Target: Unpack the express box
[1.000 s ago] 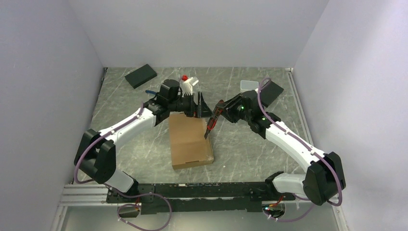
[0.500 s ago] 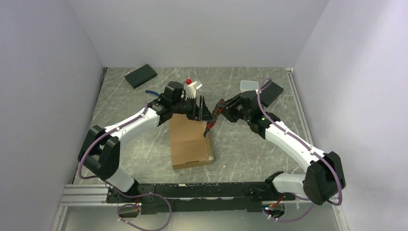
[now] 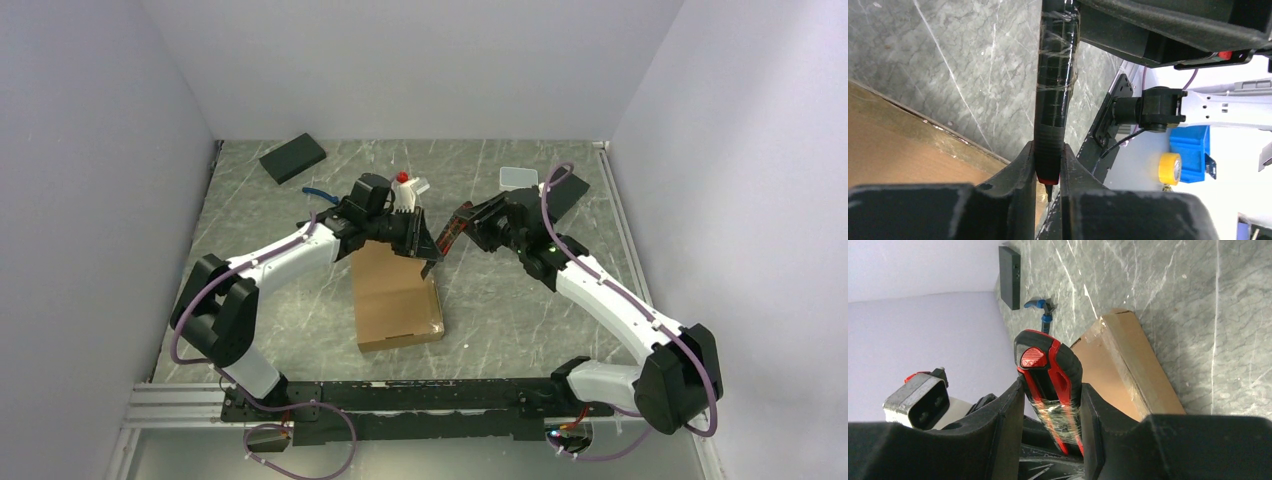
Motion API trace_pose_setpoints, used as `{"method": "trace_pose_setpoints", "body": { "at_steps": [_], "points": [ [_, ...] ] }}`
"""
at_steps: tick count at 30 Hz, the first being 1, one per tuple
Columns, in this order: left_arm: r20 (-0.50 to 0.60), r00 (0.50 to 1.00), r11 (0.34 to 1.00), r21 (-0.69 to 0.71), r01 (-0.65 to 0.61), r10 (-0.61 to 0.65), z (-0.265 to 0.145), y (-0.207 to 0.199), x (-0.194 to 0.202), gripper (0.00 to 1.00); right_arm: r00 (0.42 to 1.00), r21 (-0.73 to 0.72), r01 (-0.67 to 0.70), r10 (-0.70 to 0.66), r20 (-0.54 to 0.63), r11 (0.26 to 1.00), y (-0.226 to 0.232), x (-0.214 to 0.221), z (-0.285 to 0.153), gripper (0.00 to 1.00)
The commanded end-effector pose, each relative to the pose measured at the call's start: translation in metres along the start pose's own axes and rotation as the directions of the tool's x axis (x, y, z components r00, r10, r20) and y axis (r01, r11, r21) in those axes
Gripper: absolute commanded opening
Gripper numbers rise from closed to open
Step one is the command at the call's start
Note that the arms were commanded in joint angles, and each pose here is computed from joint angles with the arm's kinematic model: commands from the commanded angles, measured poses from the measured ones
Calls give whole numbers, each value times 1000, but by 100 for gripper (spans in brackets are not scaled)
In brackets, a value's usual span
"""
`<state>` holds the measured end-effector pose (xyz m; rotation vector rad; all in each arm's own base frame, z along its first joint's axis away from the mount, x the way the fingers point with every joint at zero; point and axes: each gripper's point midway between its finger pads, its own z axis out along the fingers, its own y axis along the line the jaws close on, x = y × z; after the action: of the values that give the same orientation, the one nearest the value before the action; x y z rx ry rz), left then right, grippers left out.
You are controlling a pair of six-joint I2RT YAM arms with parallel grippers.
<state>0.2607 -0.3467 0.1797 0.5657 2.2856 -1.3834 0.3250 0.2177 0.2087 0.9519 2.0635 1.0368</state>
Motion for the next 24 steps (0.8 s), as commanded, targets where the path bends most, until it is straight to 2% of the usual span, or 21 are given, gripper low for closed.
{"method": "trace_pose_setpoints", "body": {
  "at_steps": [1, 2, 3, 4, 5, 7, 8, 10, 14, 18, 24],
  "points": [
    [32, 995, 994, 38, -100, 99, -8, -21, -18, 9, 997, -100, 83, -81, 18, 992, 26, -4, -9, 11],
    [35, 994, 993, 36, -109, 108, -9, -21, -18, 5, 992, -104, 127, -124, 39, 986, 26, -8, -10, 18],
    [40, 992, 992, 35, -123, 122, -11, -23, -20, 3, 982, -102, 183, -176, 67, 978, 24, -13, -12, 30],
    [42, 991, 991, 36, -129, 127, -12, -25, -20, 1, 969, -100, 237, -228, 95, 966, 24, -18, -14, 49],
    [46, 990, 990, 37, -137, 136, -14, -26, -21, 0, 950, -94, 303, -293, 112, 948, 23, -22, -16, 63],
    [46, 987, 986, 42, -159, 157, -16, -29, -23, 0, 894, -84, 441, -430, 125, 893, 21, -30, -22, 81],
    [40, 985, 985, 48, -167, 165, -17, -31, -23, 0, 859, -74, 507, -497, 124, 859, 20, -33, -26, 86],
    [16, 983, 980, 76, -186, 185, -17, -35, -22, 0, 780, -30, 621, -613, 125, 784, 15, -41, -31, 91],
    [-37, 968, 955, 177, -237, 247, -21, -52, -18, 0, 645, 122, 747, -757, 107, 654, -6, -63, -41, 99],
    [-80, 944, 920, 264, -290, 321, -27, -64, -10, 0, 535, 4, 843, -841, 82, 537, 2, -47, -60, 100],
    [-95, 917, 871, 362, -332, 389, -39, -81, -1, 0, 543, -243, 834, -814, 206, 495, 30, -18, -109, 100]
  ]
}}
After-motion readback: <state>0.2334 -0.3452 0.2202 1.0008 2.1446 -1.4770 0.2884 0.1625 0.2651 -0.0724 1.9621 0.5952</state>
